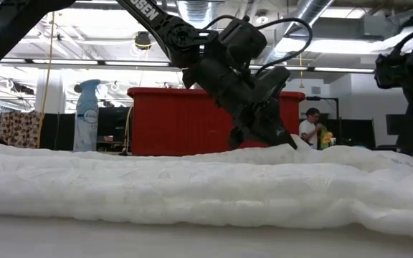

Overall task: Fold laundry
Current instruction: Fold the white shirt

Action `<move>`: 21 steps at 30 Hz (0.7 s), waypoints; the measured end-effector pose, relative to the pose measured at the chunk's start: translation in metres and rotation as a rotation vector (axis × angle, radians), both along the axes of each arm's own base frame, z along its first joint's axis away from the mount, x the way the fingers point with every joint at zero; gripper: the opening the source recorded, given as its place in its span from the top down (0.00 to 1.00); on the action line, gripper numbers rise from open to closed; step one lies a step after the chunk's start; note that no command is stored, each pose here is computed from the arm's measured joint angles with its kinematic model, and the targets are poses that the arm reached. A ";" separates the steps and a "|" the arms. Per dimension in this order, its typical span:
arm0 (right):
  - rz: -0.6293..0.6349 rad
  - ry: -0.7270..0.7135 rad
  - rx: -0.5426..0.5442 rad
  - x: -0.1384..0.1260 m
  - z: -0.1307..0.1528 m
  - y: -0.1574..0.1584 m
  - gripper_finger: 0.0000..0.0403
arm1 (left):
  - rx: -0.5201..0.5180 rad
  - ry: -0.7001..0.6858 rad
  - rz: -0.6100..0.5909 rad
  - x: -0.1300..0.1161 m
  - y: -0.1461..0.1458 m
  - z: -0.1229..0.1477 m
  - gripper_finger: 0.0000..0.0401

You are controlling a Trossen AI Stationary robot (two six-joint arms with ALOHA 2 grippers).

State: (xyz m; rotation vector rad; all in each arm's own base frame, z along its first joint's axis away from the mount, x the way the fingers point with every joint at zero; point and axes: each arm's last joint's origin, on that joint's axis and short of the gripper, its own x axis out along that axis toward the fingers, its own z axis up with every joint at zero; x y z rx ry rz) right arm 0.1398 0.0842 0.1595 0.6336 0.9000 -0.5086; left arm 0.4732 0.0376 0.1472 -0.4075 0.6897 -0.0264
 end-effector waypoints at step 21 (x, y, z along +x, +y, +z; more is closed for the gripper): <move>0.181 0.125 0.011 0.015 -0.023 0.015 0.62 | 0.006 -0.001 0.041 -0.001 0.012 0.001 1.00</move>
